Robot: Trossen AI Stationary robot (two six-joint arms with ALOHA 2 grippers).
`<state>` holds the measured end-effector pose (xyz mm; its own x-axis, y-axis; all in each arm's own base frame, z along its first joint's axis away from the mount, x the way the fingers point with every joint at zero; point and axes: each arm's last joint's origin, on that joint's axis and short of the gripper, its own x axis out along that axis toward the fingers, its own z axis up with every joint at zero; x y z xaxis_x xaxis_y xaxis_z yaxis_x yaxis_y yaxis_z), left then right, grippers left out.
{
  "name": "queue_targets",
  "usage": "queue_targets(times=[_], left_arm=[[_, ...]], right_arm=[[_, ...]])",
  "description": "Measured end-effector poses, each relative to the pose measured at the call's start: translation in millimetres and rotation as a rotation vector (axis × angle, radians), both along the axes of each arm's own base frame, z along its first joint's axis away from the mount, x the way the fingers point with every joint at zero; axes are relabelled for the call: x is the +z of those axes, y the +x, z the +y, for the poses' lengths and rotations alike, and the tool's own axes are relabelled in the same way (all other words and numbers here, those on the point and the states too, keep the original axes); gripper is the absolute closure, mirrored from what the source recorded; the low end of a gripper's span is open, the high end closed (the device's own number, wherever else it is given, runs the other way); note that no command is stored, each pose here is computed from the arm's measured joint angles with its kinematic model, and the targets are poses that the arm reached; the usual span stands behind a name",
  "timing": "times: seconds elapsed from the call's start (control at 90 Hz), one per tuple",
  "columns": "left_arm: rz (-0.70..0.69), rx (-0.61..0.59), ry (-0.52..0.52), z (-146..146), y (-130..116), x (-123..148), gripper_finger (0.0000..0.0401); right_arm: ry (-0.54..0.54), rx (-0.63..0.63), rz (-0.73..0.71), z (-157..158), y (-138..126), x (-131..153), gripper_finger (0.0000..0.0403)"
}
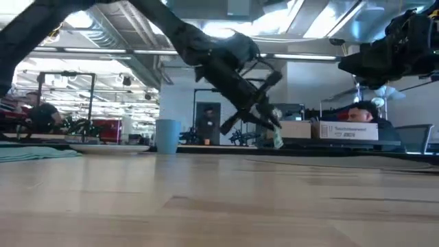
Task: Set table place
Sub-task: Put the blue spoon on the brown mat
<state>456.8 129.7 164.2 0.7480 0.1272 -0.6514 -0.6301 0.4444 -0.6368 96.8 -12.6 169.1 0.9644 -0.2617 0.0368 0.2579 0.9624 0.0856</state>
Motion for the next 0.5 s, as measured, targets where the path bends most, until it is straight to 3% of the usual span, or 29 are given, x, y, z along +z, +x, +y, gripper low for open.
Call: queue_targets(times=[0.5], left_arm=[[0.013,0.039,0.027,7.2,5.5,-7.5,0.0383]], right_arm=[[0.006,0.0,0.002,0.0,0.3,-0.3,0.031]])
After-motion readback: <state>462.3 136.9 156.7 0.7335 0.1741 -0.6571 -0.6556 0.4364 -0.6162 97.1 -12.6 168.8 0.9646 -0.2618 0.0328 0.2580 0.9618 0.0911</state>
